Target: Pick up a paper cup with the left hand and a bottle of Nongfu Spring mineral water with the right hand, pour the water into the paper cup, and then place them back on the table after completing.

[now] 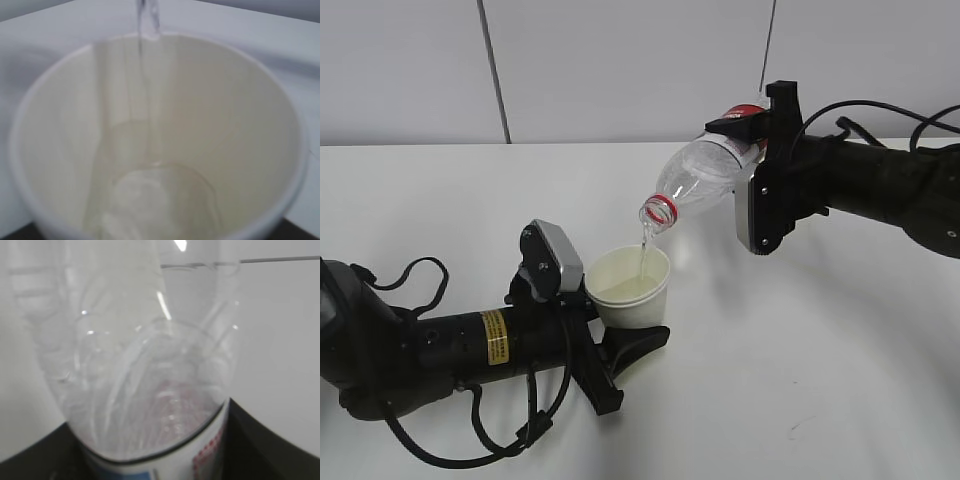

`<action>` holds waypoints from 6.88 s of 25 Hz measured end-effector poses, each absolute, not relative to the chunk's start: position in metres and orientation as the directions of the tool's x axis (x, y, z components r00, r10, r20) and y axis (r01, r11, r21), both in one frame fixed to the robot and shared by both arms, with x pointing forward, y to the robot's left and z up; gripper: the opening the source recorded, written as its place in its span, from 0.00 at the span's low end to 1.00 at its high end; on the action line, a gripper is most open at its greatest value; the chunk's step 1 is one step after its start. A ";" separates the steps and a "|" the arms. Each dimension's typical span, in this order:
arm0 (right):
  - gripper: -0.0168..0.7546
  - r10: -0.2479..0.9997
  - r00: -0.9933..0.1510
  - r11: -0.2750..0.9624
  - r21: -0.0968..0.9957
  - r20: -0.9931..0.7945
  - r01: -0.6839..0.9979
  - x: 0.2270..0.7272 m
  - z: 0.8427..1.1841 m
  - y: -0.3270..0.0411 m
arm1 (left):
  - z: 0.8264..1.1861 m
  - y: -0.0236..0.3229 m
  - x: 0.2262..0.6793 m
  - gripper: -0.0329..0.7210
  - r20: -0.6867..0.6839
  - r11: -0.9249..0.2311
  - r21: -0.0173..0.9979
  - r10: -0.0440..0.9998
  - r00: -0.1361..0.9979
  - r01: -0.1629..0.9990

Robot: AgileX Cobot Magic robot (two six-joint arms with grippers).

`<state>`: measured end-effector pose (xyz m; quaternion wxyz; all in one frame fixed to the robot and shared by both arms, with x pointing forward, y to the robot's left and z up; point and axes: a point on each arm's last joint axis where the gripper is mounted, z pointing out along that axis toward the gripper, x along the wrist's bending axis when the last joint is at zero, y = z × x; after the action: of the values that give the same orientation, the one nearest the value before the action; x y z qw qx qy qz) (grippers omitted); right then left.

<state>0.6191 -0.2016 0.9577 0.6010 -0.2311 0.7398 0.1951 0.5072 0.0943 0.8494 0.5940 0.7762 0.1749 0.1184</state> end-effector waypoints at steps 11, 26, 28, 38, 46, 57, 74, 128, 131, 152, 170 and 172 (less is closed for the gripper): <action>0.58 -0.068 -0.189 0.819 0.053 -0.980 -0.571 0.619 0.959 -0.201 | 0.849 0.094 0.507 0.55 -0.025 -0.232 0.964 0.415 0.909 0.132; 0.58 0.150 -0.330 0.810 0.307 -0.932 -0.500 0.620 0.959 -0.201 | 0.850 0.096 0.511 0.55 -0.034 -0.214 0.965 0.462 0.886 0.149; 0.58 0.221 -0.373 0.793 0.389 -0.901 -0.469 0.620 0.959 -0.201 | 0.850 0.097 0.512 0.55 -0.037 -0.210 0.966 0.473 0.881 0.153; 0.58 0.556 -0.545 0.607 0.755 -0.627 -0.249 0.620 0.959 -0.201 | 0.851 0.101 0.519 0.55 -0.055 -0.177 0.967 0.553 0.832 0.181; 0.58 0.750 -0.597 0.340 0.940 -0.285 -0.022 0.620 0.959 -0.201 | 0.852 0.103 0.524 0.55 -0.068 -0.152 0.968 0.603 0.795 0.198; 0.58 0.884 -0.465 0.103 0.990 -0.046 0.097 0.626 0.964 -0.211 | 0.852 0.107 0.528 0.55 -0.078 -0.131 0.969 0.648 0.758 0.211; 0.58 0.931 -0.360 0.000 0.986 0.061 0.166 0.623 0.944 -0.231 | 0.852 0.163 0.559 0.55 -0.074 -0.090 0.969 0.782 0.619 0.229; 0.58 0.924 -0.377 -0.009 0.992 0.057 0.129 0.624 0.938 -0.230 | 0.822 0.219 0.594 0.80 -0.046 -0.073 0.958 0.916 0.398 0.279; 0.58 0.924 -0.378 -0.001 0.992 0.048 0.126 0.624 0.938 -0.230 | 0.822 0.219 0.593 0.82 -0.066 -0.047 0.959 0.921 0.383 0.278; 0.58 0.924 -0.376 0.009 0.979 0.070 0.205 0.627 0.898 -0.229 | 0.855 0.230 0.545 0.83 -0.089 -0.024 0.953 0.931 0.355 0.301; 0.58 0.919 -0.385 -0.010 0.983 0.082 0.184 0.628 0.883 -0.228 | 0.871 0.233 0.528 0.82 -0.087 -0.020 0.957 0.930 0.357 0.288; 0.58 0.919 -0.384 -0.012 0.983 0.083 0.183 0.628 0.883 -0.228 | 0.871 0.233 0.528 0.82 -0.087 -0.020 0.957 0.930 0.357 0.288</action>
<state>0.6278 -0.2281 0.8831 0.3317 0.4448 0.6197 0.5551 0.5275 0.2326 0.8711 0.5151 0.6427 0.4738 0.3118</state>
